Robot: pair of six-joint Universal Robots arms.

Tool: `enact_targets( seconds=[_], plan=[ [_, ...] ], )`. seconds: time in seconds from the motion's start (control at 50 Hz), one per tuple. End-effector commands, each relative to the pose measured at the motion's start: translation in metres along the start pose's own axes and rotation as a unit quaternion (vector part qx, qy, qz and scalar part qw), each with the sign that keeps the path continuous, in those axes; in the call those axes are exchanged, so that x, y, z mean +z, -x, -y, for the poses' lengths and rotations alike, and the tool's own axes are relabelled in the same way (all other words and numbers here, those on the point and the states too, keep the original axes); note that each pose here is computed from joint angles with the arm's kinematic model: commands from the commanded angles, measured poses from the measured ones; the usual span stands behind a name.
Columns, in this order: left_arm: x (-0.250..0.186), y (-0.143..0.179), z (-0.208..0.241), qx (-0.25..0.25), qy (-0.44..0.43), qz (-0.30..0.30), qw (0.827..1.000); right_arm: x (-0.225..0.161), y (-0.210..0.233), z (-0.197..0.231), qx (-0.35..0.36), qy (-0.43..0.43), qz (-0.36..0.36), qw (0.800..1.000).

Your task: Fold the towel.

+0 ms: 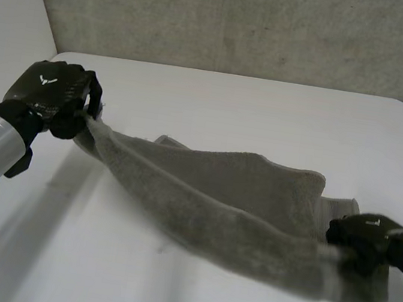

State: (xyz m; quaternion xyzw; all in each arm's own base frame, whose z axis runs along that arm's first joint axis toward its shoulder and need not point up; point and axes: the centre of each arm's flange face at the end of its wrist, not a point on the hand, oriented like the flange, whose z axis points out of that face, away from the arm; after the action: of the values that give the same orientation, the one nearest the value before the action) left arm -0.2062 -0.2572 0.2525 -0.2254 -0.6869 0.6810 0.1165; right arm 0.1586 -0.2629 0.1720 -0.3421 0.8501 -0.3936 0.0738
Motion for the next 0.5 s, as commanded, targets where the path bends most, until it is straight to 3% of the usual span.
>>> enact_targets(
  seconds=[0.02,0.04,0.08,0.1,0.14,0.16,0.2,0.22,0.26,0.28,0.32,0.36,0.44,0.48,0.5],
  plan=[
    [0.02,0.014,0.011,0.015,-0.042,0.016,0.999,0.005,-0.032,0.057,-0.06,-0.097,-0.078,0.99],
    [0.02,0.015,0.011,0.015,-0.042,0.016,0.999,0.005,-0.032,0.057,-0.06,-0.097,-0.078,0.99],
    [0.047,0.025,0.028,0.033,-0.093,0.023,0.995,-0.003,-0.035,0.114,-0.112,-0.193,-0.125,0.967],
    [0.047,0.025,0.028,0.033,-0.094,0.023,0.995,-0.003,-0.035,0.114,-0.112,-0.193,-0.126,0.967],
    [0.074,0.035,0.065,0.054,-0.165,0.03,0.984,-0.018,-0.038,0.175,-0.161,-0.309,-0.18,0.92],
    [0.074,0.035,0.065,0.054,-0.166,0.03,0.984,-0.018,-0.038,0.175,-0.161,-0.309,-0.18,0.92],
    [0.1,0.049,0.105,0.069,-0.234,0.044,0.969,-0.042,-0.039,0.231,-0.203,-0.438,-0.235,0.844],
    [0.1,0.05,0.106,0.07,-0.234,0.044,0.969,-0.042,-0.039,0.232,-0.203,-0.438,-0.235,0.843],
    [0.119,0.055,0.153,0.074,-0.313,0.057,0.945,-0.066,-0.034,0.27,-0.225,-0.547,-0.275,0.758],
    [0.119,0.055,0.153,0.074,-0.314,0.057,0.945,-0.066,-0.034,0.27,-0.225,-0.548,-0.275,0.758],
    [0.127,0.063,0.186,0.045,-0.372,0.079,0.924,-0.085,-0.034,0.291,-0.225,-0.618,-0.304,0.689],
    [0.13,0.07,0.195,0.023,-0.391,0.091,0.916,-0.087,-0.034,0.292,-0.215,-0.627,-0.307,0.683],
    [0.135,0.077,0.195,-0.021,-0.401,0.097,0.911,-0.078,-0.036,0.286,-0.198,-0.611,-0.306,0.703],
    [0.143,0.079,0.178,-0.049,-0.38,0.092,0.919,-0.055,-0.033,0.265,-0.186,-0.561,-0.28,0.757],
    [0.143,0.079,0.178,-0.05,-0.38,0.092,0.919,-0.055,-0.033,0.265,-0.186,-0.56,-0.28,0.757]
  ],
)
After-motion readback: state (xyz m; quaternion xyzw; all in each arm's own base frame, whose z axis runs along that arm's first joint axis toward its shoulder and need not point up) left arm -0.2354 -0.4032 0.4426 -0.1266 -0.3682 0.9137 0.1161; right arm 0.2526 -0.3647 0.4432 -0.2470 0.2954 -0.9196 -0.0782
